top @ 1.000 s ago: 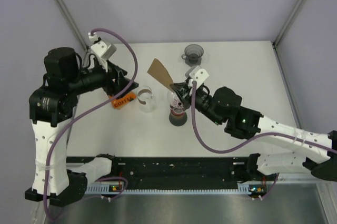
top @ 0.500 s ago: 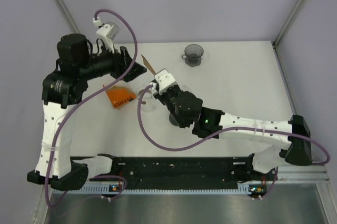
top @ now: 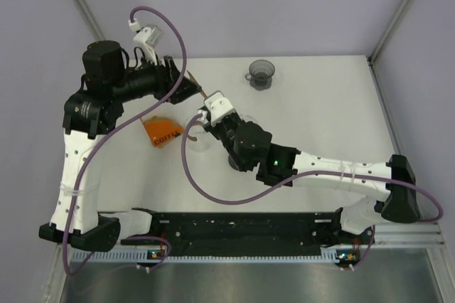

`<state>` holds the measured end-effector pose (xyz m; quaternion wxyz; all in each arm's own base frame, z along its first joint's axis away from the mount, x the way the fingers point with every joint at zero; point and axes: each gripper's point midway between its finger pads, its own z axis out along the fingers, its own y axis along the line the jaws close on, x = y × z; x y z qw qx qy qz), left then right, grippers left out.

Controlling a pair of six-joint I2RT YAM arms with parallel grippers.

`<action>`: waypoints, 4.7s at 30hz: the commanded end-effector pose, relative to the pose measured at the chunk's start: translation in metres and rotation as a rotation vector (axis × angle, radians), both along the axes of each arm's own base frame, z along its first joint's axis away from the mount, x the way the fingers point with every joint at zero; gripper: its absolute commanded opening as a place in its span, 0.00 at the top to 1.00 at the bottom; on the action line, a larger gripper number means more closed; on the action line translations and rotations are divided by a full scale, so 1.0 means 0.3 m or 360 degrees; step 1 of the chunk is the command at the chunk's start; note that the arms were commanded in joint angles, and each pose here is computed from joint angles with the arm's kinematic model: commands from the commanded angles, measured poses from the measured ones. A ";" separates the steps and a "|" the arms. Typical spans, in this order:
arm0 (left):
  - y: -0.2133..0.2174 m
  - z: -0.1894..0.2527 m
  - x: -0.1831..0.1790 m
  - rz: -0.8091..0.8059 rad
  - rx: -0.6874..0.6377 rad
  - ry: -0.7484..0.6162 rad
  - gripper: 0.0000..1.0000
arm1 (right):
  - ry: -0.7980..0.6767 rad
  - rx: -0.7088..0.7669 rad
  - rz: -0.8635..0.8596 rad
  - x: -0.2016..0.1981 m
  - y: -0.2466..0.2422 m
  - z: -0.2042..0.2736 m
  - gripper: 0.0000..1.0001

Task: Place the coffee filter in the dripper
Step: Place the coffee filter at the coffee filter holder.

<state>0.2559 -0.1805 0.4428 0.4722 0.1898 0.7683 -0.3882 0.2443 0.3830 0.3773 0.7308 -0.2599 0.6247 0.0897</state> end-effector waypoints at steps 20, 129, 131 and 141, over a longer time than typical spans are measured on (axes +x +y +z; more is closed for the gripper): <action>0.024 0.000 0.044 0.0117 0.0025 -0.0074 0.64 | -0.0022 0.0069 0.0135 -0.035 0.066 0.082 1.00; 0.036 -0.093 -0.334 -0.0642 0.0335 -0.0349 1.00 | 0.0234 -0.0260 0.1548 -0.231 -0.091 0.095 0.34; 0.034 -0.089 -0.336 -0.0646 0.0330 -0.0353 1.00 | 0.0251 -0.0264 0.1506 -0.205 -0.084 0.089 0.34; 0.037 -0.092 -0.338 -0.0636 0.0336 -0.0350 1.00 | 0.0322 -0.0277 0.1483 -0.172 -0.059 0.051 0.50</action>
